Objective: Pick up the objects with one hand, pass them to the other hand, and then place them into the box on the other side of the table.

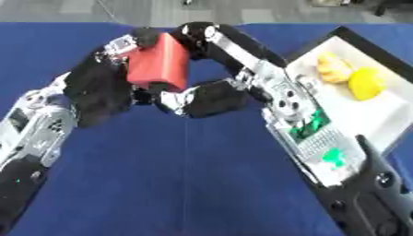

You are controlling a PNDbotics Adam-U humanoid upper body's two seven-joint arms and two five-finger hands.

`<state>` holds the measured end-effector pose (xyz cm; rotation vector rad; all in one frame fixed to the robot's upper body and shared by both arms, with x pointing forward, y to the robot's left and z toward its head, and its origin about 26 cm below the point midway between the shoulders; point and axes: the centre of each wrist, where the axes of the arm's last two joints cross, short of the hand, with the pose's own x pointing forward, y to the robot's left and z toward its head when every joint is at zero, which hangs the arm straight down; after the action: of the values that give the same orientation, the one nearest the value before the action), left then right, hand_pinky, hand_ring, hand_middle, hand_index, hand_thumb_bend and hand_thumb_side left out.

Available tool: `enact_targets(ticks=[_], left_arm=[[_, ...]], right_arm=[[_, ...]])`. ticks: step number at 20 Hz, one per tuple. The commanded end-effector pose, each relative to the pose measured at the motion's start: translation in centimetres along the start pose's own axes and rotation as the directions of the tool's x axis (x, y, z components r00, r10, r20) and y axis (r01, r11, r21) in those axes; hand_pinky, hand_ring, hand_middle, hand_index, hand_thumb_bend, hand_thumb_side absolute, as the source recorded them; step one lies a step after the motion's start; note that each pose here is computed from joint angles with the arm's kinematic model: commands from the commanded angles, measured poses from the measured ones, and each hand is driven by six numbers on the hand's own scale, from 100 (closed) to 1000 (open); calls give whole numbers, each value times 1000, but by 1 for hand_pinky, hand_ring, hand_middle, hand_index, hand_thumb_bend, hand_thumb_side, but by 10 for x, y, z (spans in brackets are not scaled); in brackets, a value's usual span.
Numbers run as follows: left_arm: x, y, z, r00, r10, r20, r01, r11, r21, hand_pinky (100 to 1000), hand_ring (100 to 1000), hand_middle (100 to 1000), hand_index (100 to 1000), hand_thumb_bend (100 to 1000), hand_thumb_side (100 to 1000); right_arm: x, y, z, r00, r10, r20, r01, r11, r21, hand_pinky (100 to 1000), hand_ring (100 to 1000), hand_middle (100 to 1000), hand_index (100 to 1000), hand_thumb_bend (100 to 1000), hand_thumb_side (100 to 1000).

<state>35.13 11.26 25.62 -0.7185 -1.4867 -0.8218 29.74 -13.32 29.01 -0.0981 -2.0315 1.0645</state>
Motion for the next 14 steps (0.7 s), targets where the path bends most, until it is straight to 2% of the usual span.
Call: enact_targets(ticks=[1, 5, 8, 9, 14], left_arm=[[5, -4, -1, 999, -24, 22, 25, 999, -41, 615, 606, 546, 685, 497, 640], [5, -3, -1, 998, -41, 43, 44, 997, -70, 625, 625, 566, 726, 592, 640], [4, -1, -1, 997, -49, 59, 54, 995, -81, 628, 634, 575, 735, 629, 640], [4, -1, -1, 997, -51, 65, 57, 995, -83, 629, 606, 579, 738, 647, 642], [1, 2, 1, 994, -62, 88, 69, 994, -85, 630, 602, 583, 743, 715, 651]], right_arm=[[4, -8, 3, 1000, 20, 13, -20, 1000, -23, 870, 798, 463, 630, 270, 120], [4, -8, 3, 1000, 16, 15, -16, 1000, -22, 869, 797, 461, 627, 277, 115], [5, -8, 2, 1000, 14, 17, -14, 1000, -21, 869, 797, 460, 626, 281, 112], [5, -8, 2, 1000, 14, 17, -13, 1000, -22, 869, 797, 460, 625, 283, 110], [5, -8, 2, 1000, 9, 16, -9, 1000, -29, 869, 797, 458, 624, 288, 105]])
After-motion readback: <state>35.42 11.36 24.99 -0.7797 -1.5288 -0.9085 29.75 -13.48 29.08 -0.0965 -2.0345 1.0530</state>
